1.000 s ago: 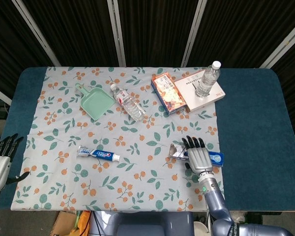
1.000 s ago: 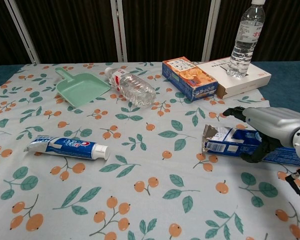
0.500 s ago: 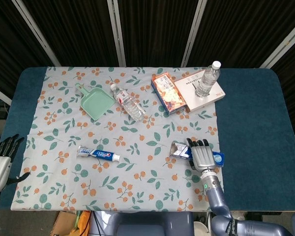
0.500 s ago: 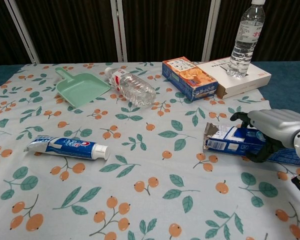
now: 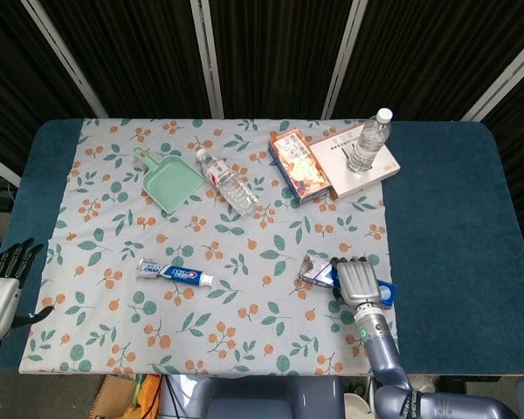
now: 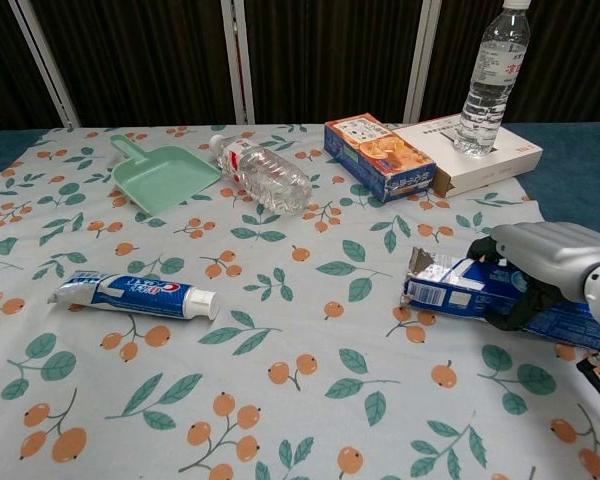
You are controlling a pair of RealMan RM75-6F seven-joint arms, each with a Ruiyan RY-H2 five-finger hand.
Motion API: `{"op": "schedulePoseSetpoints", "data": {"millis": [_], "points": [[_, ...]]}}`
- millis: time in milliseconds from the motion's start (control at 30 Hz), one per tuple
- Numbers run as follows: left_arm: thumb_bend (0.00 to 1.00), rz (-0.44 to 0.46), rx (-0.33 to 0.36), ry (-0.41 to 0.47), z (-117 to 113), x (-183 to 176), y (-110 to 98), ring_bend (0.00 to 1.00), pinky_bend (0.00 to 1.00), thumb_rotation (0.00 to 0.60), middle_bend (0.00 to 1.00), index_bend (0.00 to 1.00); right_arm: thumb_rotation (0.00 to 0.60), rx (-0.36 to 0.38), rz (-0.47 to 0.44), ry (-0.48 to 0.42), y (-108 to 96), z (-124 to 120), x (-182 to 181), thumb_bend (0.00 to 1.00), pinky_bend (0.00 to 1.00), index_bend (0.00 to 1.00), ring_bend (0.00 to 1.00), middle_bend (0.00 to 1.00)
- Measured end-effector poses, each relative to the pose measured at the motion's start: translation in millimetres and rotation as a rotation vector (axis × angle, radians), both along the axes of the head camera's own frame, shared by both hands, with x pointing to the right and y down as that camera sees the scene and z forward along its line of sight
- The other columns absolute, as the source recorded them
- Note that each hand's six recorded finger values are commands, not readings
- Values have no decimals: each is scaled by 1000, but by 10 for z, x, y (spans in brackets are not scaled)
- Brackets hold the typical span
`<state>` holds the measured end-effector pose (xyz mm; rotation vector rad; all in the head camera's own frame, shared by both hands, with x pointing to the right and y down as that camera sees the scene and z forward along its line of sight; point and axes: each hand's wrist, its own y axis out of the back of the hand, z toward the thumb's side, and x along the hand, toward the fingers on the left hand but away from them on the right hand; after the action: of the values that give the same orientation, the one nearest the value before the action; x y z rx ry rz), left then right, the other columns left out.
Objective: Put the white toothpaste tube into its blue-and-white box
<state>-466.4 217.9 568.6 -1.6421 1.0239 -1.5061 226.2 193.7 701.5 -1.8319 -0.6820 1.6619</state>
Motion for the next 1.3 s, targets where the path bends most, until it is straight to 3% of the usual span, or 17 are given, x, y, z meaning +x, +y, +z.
{"op": "schedulePoseSetpoints", "data": {"millis": [300, 700, 867, 1000, 1133, 1300], "points": [[23, -6, -3, 0, 2, 4, 1, 12, 82, 600, 0, 35, 600, 41, 6, -74, 42, -202, 4, 355, 340, 399, 459, 493], [24, 47, -35, -14, 86, 207, -75, 45, 118, 600, 37, 92, 600, 152, 34, -253, 81, -844, 169, 355, 340, 405, 464, 496], [26, 105, -68, -51, 215, 399, -232, 139, 250, 600, 92, 132, 600, 166, 35, -277, 104, -990, 268, 355, 340, 405, 464, 496], [70, 154, -90, -87, 342, 586, -423, 249, 390, 600, 209, 226, 600, 166, 51, -291, 97, -1025, 313, 355, 340, 405, 464, 496], [74, 208, -113, -119, 500, 841, -623, 289, 414, 600, 292, 269, 600, 169, 61, -310, 80, -1062, 328, 355, 340, 405, 464, 496], [81, 261, -153, -131, 714, 1177, -730, 289, 414, 600, 316, 291, 600, 168, 67, -323, 77, -1086, 331, 355, 340, 405, 464, 496]]}}
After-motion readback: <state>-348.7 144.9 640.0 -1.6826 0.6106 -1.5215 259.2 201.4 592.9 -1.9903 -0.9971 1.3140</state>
